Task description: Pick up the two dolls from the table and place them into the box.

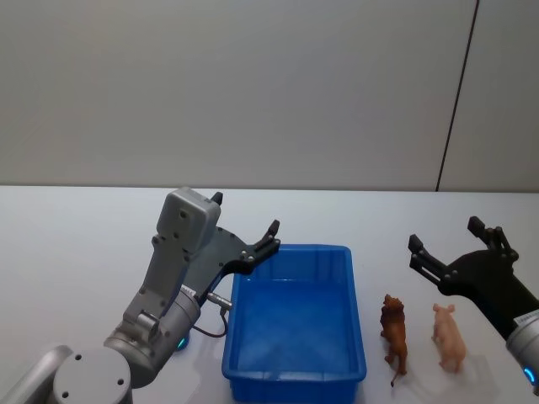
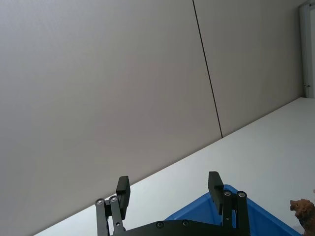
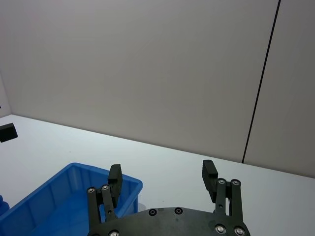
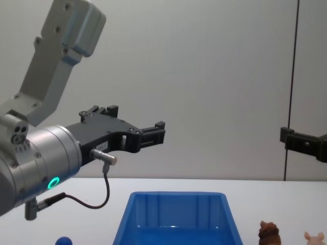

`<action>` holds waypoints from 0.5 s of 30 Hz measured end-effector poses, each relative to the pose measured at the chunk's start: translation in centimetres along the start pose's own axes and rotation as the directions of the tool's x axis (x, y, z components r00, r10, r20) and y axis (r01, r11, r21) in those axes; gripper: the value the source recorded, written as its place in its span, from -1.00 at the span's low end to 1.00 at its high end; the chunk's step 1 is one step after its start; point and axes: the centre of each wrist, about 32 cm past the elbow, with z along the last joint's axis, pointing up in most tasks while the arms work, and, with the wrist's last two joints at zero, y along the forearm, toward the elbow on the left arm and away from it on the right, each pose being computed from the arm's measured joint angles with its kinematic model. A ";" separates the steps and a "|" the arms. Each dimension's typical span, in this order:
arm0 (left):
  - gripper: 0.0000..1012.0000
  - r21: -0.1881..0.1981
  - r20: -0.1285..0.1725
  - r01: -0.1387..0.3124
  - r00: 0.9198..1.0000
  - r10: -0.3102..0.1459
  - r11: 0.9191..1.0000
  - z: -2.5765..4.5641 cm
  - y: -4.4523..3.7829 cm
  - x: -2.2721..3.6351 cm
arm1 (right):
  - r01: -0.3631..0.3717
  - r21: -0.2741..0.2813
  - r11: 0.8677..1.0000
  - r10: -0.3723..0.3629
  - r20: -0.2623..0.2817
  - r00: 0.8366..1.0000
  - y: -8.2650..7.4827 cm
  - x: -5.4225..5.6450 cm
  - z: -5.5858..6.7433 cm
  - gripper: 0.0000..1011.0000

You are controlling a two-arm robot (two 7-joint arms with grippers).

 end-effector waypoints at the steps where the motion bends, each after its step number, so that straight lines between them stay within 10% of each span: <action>1: 0.98 0.000 0.000 0.000 1.000 0.000 1.000 0.00 0.00 0.00 | 0.000 0.000 1.000 0.000 0.000 1.000 0.0 0.0 0.0 0.98; 15: 0.98 0.000 0.000 0.000 1.000 0.000 1.000 0.00 0.00 0.00 | 0.000 0.000 1.000 0.000 0.000 1.000 0.0 0.0 0.0 0.98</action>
